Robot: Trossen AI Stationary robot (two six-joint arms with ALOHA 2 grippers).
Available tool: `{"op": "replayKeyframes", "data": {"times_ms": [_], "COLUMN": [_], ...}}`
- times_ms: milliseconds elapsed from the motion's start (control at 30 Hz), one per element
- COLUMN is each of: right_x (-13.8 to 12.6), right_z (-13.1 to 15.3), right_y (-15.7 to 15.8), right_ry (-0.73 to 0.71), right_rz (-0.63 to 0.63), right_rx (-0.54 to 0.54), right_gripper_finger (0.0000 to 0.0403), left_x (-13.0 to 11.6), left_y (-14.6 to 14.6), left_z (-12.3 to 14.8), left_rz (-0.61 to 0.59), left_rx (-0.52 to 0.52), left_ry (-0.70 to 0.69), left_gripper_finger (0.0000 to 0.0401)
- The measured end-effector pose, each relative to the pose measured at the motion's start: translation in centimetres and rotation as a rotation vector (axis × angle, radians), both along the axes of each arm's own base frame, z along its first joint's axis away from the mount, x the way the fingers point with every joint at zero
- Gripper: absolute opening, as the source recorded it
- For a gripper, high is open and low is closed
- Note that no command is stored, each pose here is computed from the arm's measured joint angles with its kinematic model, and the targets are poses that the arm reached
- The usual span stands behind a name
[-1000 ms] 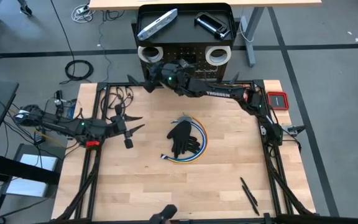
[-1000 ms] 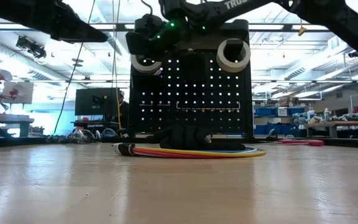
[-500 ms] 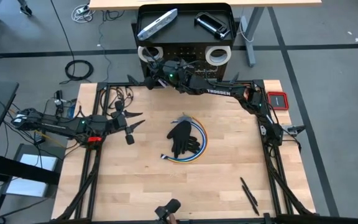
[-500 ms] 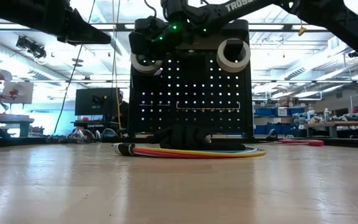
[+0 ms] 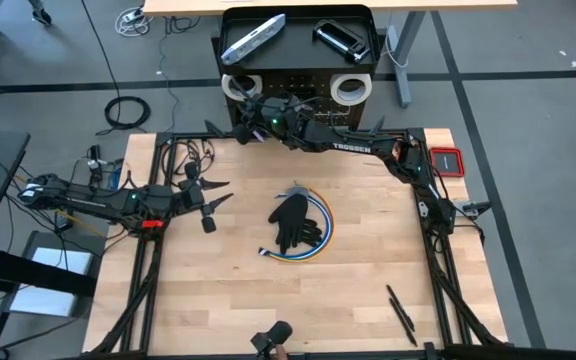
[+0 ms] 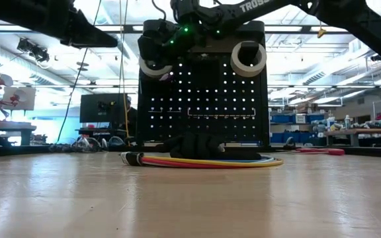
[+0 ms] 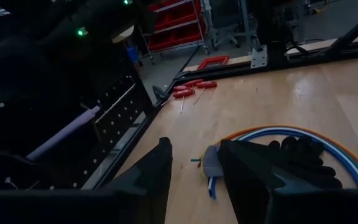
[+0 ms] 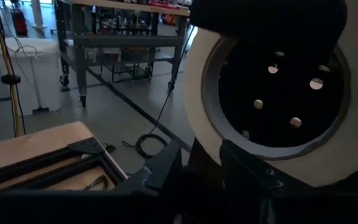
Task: Hang tools onto peg board
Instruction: Put the black pen into the black bin on the peg board
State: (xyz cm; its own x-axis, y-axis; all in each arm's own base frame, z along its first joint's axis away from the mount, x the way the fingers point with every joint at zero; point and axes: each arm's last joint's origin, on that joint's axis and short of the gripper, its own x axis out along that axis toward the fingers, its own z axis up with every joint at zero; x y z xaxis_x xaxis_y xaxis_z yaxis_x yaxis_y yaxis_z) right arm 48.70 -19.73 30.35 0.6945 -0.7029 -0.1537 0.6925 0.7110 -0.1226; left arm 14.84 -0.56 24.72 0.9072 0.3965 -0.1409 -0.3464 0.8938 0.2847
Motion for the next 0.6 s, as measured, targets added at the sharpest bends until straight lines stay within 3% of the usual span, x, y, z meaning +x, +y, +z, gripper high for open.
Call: {"op": "replayKeyframes", "data": {"times_ms": [133, 233, 367, 600], "right_x": [-0.5, -1.2, -2.5, -5.2], "right_z": [0.7, 2.2, 4.3, 2.8], "right_y": [1.0, 3.4, 8.8, 20.1], "right_ry": [0.067, 0.158, 0.309, 0.615], "right_rz": [0.014, 0.049, 0.157, 0.224], "right_rx": [0.006, 0.007, 0.022, 0.172], "right_gripper_finger": [0.0134, 0.0145, 0.0154, 0.0152], "left_x": [-0.2, -0.2, -0.3, -0.2], "left_y": [0.1, 0.1, 0.1, -0.2], "left_z": [-0.1, 0.1, 0.1, 0.1], "left_rz": [0.011, 0.013, 0.011, -0.063], "left_rx": [0.004, 0.005, 0.005, -0.039], "left_ry": [0.022, 0.022, 0.026, 0.013], "left_gripper_finger": [0.0145, 0.0145, 0.0145, 0.0145]}}
